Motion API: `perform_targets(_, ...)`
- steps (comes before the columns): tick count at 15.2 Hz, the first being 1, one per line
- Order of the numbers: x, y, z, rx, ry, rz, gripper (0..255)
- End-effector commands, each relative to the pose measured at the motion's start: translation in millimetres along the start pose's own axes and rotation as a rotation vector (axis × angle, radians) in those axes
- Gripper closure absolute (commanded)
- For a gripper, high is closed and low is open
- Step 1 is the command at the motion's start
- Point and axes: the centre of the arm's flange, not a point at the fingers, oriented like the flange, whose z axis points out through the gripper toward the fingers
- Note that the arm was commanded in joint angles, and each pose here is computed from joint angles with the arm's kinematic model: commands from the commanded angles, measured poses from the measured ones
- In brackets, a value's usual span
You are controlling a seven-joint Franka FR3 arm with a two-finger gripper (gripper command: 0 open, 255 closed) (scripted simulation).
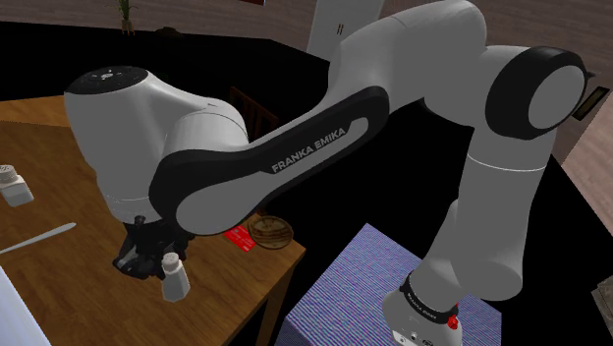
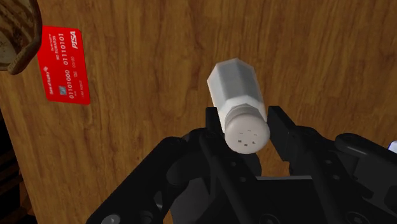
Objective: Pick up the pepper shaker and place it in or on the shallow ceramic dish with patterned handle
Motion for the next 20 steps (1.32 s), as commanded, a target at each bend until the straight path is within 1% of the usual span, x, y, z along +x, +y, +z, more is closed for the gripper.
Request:
perform_targets(1, -0.6, 0.2, 1.9, -0.001, -0.003, 0.000, 255)
perform_targets(20, -2.1, 9.4, -98.0, -0.001, -0.003, 0.000, 255)
